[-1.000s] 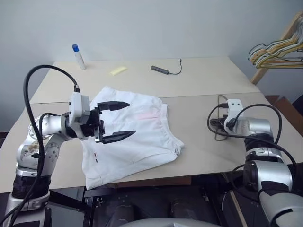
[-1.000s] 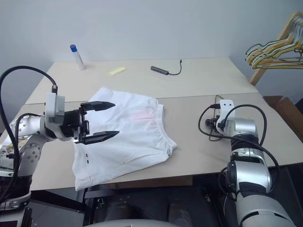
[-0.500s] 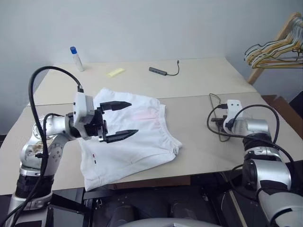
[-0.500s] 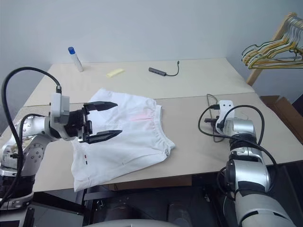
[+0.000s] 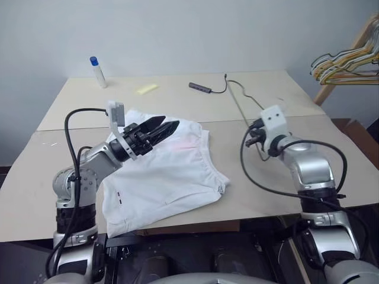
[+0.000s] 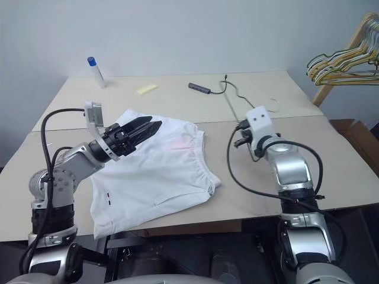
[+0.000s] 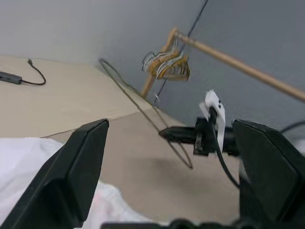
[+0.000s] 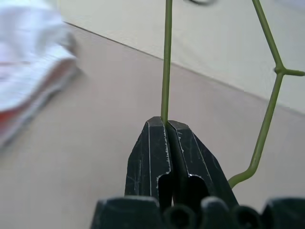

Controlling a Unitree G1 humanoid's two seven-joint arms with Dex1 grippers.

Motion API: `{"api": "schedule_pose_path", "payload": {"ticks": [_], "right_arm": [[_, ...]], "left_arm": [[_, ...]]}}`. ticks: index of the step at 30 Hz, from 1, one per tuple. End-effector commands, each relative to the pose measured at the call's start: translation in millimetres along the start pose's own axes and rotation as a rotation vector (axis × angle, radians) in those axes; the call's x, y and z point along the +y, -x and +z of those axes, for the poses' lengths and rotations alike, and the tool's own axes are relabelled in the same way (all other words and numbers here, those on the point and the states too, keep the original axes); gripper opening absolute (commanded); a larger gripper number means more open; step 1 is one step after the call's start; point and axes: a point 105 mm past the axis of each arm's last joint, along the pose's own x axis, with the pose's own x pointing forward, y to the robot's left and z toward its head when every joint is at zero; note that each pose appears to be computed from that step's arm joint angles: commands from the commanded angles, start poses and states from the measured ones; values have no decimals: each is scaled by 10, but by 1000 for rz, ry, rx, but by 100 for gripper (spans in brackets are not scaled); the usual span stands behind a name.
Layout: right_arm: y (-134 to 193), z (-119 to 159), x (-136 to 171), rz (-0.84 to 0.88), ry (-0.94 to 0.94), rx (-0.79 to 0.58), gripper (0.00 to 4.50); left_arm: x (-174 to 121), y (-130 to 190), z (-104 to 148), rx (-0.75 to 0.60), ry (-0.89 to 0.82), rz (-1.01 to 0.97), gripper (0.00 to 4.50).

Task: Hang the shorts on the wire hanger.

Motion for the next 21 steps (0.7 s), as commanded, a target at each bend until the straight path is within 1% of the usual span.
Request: {"api": "schedule_pose_path", "payload": {"ticks": [1,4,7,10,14,16,19,21], "right_arm": [[115,384,238,90,64,-209,4],[215,527,473,194,90,-306,4],[301,605,619,244,153,-375,4],[405,651,760,309,217,-435,4],[470,640,843,346,275,-468,4],[477,623,864,349,300,-473,4],[472,594,881,344,324,-472,4],[468,583,883,339,333,-472,0]], "left_arm": [[-57,-96,142,-85,102,-34,450],[47,-171,147,-111,216,8,450],[84,-225,68,-83,255,33,450],[66,-273,34,-90,285,30,450],[67,-334,34,-106,267,53,450],[75,-371,10,-93,242,69,450],[52,-405,10,-108,241,57,450],[56,-419,11,-114,244,61,412]]}}
